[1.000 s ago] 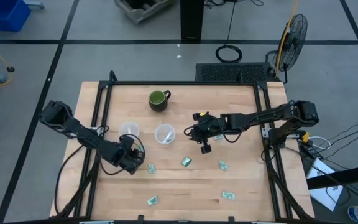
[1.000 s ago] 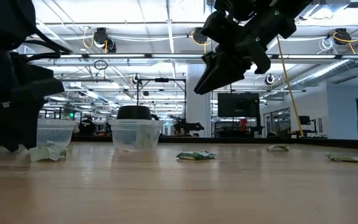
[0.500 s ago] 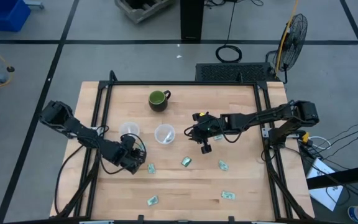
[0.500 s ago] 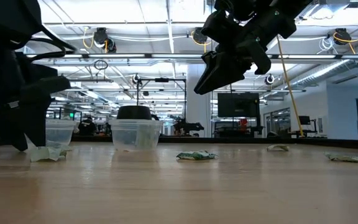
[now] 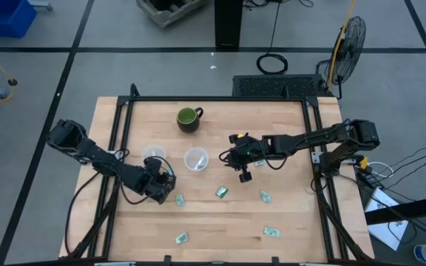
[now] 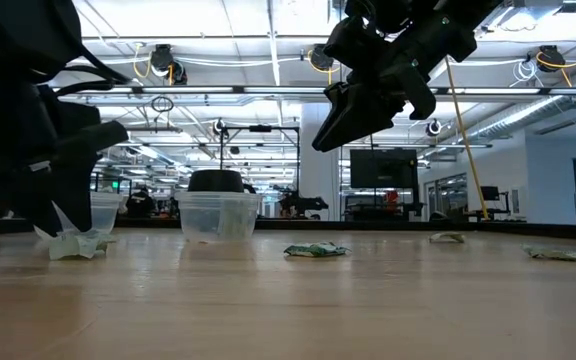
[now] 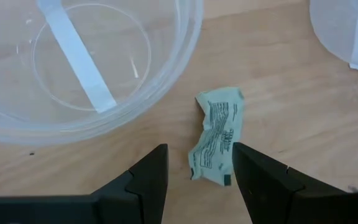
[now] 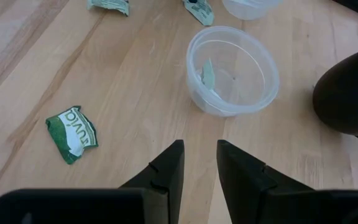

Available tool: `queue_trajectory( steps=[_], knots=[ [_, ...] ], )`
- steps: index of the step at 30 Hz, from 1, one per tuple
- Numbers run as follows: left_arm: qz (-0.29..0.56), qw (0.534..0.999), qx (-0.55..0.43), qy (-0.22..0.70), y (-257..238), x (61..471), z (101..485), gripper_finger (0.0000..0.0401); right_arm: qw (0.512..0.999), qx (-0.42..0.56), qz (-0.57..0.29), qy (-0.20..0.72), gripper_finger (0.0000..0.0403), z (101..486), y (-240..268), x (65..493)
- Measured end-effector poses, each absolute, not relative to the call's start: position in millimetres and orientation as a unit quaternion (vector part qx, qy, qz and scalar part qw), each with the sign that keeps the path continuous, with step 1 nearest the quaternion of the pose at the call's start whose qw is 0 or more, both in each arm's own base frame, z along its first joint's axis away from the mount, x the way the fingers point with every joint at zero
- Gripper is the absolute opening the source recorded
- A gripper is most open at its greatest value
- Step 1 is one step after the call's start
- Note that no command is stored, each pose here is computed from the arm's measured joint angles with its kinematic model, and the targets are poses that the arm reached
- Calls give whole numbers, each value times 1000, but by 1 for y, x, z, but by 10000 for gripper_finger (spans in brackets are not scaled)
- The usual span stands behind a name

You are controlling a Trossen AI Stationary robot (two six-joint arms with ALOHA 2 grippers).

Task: Pick and place Stevia / Truvia into bins
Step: Put the stevia pocket in the left plastic container

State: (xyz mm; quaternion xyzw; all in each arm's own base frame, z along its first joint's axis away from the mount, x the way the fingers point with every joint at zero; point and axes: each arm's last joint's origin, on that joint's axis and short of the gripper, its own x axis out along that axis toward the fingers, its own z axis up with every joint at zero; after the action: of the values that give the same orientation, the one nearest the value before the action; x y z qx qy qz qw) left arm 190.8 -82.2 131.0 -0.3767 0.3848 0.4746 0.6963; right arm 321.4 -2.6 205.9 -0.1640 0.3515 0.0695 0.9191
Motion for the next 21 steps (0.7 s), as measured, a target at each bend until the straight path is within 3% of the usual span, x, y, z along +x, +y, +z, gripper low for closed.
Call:
queue_trajectory(
  steps=[4, 17, 21],
  knots=[
    [472, 695, -374, 393, -81, 191, 131, 164, 919, -164, 69, 351, 91, 206, -3, 321],
    [467, 687, -389, 399, -82, 193, 131, 9, 919, -164, 69, 351, 91, 206, -3, 321],
    [462, 690, -385, 401, -82, 193, 131, 10, 919, -164, 69, 351, 91, 206, -3, 321]
  ],
)
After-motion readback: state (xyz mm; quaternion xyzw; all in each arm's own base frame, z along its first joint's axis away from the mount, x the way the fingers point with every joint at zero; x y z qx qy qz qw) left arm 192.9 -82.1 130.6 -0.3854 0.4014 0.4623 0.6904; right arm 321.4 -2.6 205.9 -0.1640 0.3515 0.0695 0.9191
